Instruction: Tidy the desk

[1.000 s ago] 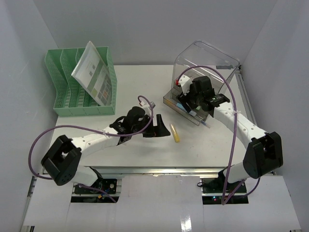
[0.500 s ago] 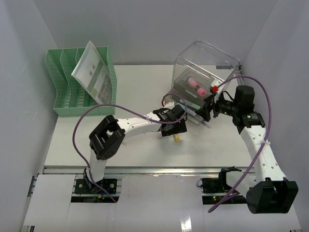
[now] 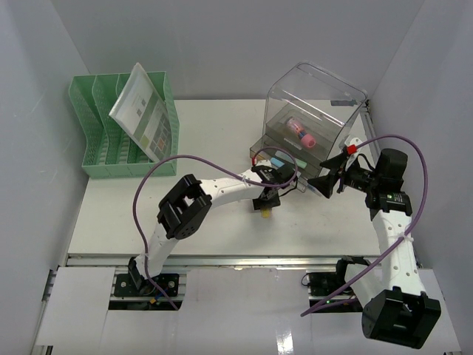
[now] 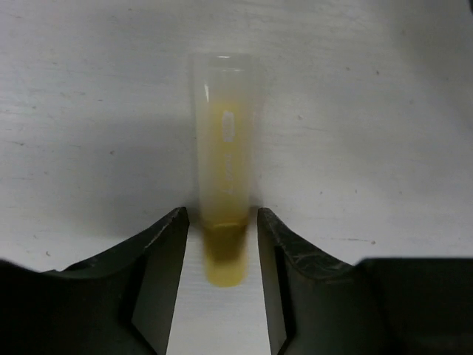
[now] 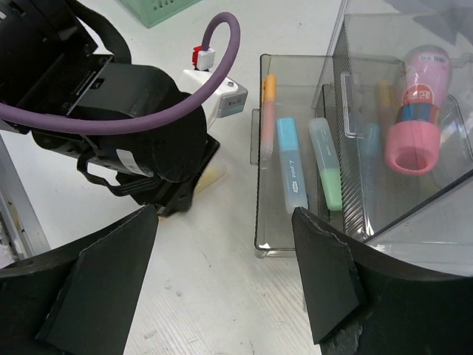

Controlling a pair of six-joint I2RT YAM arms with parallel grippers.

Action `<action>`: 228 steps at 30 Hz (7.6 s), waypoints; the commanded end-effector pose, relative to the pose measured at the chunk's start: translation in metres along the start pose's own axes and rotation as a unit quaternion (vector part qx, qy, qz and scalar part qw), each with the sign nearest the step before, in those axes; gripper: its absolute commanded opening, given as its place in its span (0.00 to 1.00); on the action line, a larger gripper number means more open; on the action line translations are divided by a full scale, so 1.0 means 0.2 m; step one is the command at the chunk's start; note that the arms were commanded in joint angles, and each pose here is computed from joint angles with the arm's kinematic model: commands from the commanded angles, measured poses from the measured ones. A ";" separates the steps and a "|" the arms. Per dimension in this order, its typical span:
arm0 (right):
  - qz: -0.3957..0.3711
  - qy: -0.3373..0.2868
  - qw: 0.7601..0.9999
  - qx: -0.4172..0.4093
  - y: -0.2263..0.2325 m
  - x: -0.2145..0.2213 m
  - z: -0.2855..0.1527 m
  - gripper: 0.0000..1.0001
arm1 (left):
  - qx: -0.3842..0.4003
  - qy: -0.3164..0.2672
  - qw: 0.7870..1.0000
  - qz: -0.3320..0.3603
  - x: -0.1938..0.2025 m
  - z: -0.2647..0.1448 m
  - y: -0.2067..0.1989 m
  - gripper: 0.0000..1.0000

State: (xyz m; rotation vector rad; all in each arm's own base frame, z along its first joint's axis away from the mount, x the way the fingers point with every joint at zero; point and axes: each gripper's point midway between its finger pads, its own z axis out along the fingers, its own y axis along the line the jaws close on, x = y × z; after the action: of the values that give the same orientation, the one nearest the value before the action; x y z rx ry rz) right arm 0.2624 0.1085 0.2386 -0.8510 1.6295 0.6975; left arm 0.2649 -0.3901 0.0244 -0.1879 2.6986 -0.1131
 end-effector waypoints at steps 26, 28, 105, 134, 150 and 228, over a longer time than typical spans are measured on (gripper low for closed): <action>-0.030 -0.022 0.999 -0.013 0.03 -0.03 -0.02 0.79 | 0.352 -0.112 0.902 -0.223 -0.89 -0.66 -0.32 0.00; -0.028 -0.021 0.999 -0.011 0.03 -0.02 -0.02 0.79 | 0.354 -0.105 0.899 -0.235 -0.95 -0.61 -0.35 0.00; -0.264 0.263 0.928 -0.014 0.06 0.31 0.70 0.44 | 0.587 -0.107 0.801 -0.053 -0.34 -0.62 0.12 0.96; -0.213 0.203 0.956 0.016 -0.03 0.17 0.54 0.64 | 0.606 -0.092 0.785 -0.091 -0.48 -0.50 -0.07 0.86; -0.098 -0.002 0.995 0.005 0.00 -0.02 0.03 0.59 | 0.586 -0.085 0.787 -0.174 -0.72 -0.13 -0.52 0.55; -0.066 0.034 0.997 -0.017 -0.02 0.16 0.01 0.60 | 0.560 -0.081 0.794 -0.221 -0.61 -0.07 -0.24 0.25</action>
State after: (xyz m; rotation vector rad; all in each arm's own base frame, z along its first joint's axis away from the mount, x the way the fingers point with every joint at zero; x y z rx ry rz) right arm 0.2664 0.1011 0.2168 -0.9598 1.5938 0.5866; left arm 0.3721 -0.4266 0.0733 -0.4873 1.9559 -1.6724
